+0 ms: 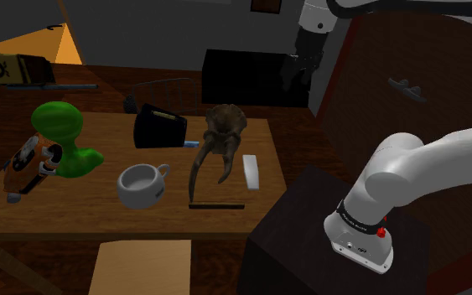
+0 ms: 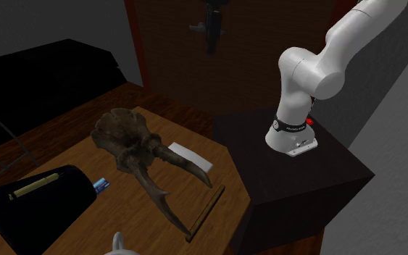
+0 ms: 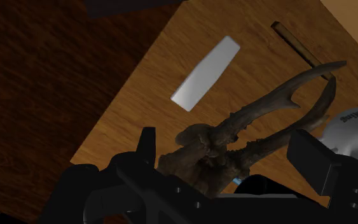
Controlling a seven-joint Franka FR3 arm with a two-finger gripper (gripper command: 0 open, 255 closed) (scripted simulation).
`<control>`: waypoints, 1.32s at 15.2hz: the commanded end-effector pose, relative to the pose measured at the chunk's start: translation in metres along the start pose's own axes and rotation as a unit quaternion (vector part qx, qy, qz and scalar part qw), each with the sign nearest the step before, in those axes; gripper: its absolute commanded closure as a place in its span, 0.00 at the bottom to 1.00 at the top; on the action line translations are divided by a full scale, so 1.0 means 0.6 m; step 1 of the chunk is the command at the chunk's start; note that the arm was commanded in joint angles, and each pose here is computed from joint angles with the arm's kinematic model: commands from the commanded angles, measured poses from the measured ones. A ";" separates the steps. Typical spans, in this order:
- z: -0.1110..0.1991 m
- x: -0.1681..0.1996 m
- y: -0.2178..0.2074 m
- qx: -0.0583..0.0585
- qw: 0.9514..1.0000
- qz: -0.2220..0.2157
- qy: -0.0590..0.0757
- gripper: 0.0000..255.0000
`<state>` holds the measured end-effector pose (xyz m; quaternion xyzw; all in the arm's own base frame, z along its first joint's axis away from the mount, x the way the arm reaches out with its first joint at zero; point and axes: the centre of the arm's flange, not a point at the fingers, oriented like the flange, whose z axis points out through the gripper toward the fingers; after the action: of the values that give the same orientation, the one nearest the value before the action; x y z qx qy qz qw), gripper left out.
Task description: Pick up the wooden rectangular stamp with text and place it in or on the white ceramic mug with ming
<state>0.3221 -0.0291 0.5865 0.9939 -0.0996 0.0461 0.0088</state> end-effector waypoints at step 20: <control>0.336 0.049 -0.239 0.011 0.970 -0.242 -0.012 0.00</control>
<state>0.3956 0.0930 0.3990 0.9909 0.1305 0.0316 0.0080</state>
